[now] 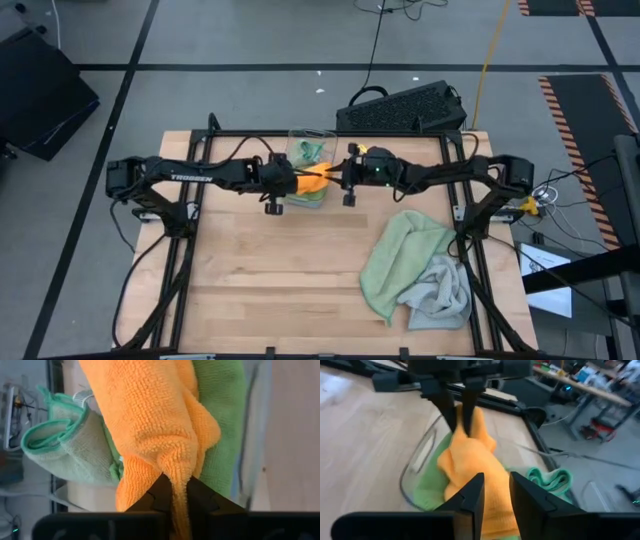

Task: Fold microfiber towels
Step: Put the folded yellow towel into the transparent bin

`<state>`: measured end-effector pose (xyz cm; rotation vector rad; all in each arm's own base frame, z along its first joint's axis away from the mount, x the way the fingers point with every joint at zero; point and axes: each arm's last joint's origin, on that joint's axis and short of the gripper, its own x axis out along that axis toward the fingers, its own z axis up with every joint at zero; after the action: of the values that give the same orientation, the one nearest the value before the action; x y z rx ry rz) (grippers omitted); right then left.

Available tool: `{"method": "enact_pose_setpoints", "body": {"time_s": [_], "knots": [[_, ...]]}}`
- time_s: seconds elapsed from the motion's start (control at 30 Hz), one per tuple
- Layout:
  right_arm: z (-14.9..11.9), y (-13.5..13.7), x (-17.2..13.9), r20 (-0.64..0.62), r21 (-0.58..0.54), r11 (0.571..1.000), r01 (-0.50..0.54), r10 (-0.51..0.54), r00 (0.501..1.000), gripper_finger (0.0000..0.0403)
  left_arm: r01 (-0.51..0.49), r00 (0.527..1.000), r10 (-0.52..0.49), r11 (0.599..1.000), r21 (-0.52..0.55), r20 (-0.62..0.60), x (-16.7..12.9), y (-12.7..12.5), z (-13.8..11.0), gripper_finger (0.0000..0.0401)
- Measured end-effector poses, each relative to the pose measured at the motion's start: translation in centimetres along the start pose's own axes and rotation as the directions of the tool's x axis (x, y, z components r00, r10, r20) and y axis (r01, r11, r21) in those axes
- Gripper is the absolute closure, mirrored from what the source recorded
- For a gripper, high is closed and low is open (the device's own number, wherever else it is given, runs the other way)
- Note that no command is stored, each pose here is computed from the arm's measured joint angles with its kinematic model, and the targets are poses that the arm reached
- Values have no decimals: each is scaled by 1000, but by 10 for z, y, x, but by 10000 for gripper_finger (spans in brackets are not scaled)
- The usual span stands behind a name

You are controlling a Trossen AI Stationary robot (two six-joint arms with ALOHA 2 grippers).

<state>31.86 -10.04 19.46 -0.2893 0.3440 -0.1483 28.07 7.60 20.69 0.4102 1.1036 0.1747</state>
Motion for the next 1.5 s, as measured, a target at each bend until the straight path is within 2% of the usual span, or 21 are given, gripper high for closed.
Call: {"method": "enact_pose_setpoints", "body": {"time_s": [0.23,0.37,0.53,0.63,0.8,0.87,0.93,1.0,1.03,1.1,1.2,1.3,1.5], "knots": [[-13,-13,4,-10,179,984,15,-14,1000,347,-46,999,46,999,-13,-13,-4,2,-1,296],[-22,-18,9,17,286,956,-60,57,998,372,-52,999,52,998,-18,-9,-8,1,0,267],[-26,-18,15,53,319,940,-118,107,993,397,-54,998,56,992,-112,13,-19,2,-2,253],[-31,-16,25,54,334,926,-178,170,984,402,-65,995,77,983,-173,66,-32,5,1,253],[-35,-10,38,44,332,921,-205,202,978,402,-95,972,141,967,-236,188,-55,11,6,254],[-34,-7,39,45,305,928,-214,210,977,402,-125,928,220,944,-304,302,-61,18,16,254],[-31,-6,39,58,280,935,-219,211,976,402,-105,883,267,914,-392,387,-63,27,24,254],[-30,-5,39,54,278,934,-222,215,975,402,-41,867,238,910,-413,438,-54,31,29,254],[-30,-4,38,52,274,935,-226,220,974,402,-13,875,210,911,-413,437,-47,32,29,254],[-29,-3,38,62,256,935,-246,238,969,402,33,914,146,903,-429,378,-29,31,23,254],[-28,-2,38,61,250,936,-249,241,969,402,117,947,38,885,-450,320,-2,32,16,254],[-25,-3,36,65,245,937,-248,240,969,403,208,959,-92,871,-445,269,18,24,10,254],[-8,-7,20,53,232,941,-248,243,969,403,195,979,-135,845,-497,153,39,22,-1,254]]}}
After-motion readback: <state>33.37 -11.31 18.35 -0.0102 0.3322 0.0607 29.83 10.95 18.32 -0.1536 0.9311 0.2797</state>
